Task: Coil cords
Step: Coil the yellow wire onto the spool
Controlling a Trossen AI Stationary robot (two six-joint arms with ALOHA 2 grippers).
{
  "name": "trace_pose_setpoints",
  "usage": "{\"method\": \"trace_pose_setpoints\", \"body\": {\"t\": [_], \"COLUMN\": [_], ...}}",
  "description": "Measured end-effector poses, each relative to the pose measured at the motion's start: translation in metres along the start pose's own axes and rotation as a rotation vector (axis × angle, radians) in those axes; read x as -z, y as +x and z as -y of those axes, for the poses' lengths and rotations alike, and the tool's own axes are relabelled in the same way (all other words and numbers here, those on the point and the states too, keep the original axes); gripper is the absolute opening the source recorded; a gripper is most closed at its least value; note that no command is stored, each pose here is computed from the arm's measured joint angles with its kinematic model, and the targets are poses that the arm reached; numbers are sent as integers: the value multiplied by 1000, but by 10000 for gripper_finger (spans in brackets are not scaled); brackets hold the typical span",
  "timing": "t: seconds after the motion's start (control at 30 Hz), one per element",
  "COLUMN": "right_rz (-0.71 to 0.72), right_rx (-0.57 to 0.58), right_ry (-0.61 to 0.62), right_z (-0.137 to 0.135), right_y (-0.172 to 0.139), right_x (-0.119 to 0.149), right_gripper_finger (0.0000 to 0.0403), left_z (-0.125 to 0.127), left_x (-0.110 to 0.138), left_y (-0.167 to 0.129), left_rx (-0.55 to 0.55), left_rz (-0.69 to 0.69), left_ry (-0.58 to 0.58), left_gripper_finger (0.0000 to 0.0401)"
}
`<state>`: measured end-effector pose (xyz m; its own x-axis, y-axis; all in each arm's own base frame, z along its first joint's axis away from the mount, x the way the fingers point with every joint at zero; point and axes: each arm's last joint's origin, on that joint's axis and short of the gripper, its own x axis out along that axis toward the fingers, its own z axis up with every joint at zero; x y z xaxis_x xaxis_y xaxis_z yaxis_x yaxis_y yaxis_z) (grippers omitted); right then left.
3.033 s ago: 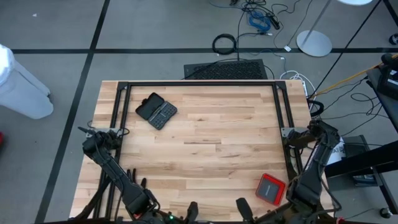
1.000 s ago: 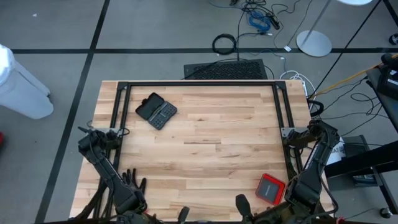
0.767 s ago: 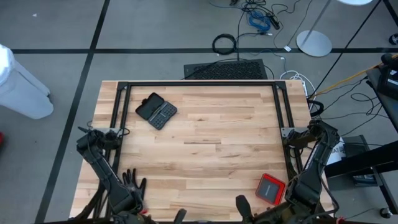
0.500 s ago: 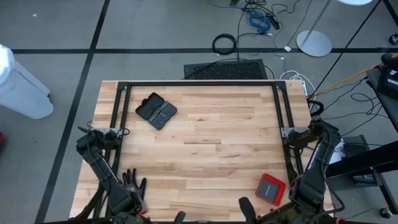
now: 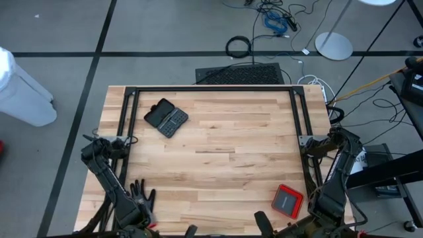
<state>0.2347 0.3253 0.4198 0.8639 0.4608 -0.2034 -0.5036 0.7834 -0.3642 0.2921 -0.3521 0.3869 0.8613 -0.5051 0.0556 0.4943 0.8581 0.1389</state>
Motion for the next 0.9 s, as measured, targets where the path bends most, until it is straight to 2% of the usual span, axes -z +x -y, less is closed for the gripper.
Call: {"method": "trace_pose_setpoints", "body": {"t": [0.23, 0.4, 0.9], "right_rz": [91, 106, 184], "right_rx": [36, 77, 45], "right_ry": [-73, -99, -152], "right_z": [-7, -17, -35], "right_y": [-6, -14, -27], "right_x": [-12, -18, -29], "right_gripper_finger": [0, 0, 0], "left_z": [-2, -2, -2], "left_x": [1, 1, 1], "left_y": [1, 1, 1], "left_rx": [-3, -2, -2], "left_rz": [-6, -7, -8], "left_ry": [-22, -22, -22], "left_gripper_finger": [0, 0, 0]}}
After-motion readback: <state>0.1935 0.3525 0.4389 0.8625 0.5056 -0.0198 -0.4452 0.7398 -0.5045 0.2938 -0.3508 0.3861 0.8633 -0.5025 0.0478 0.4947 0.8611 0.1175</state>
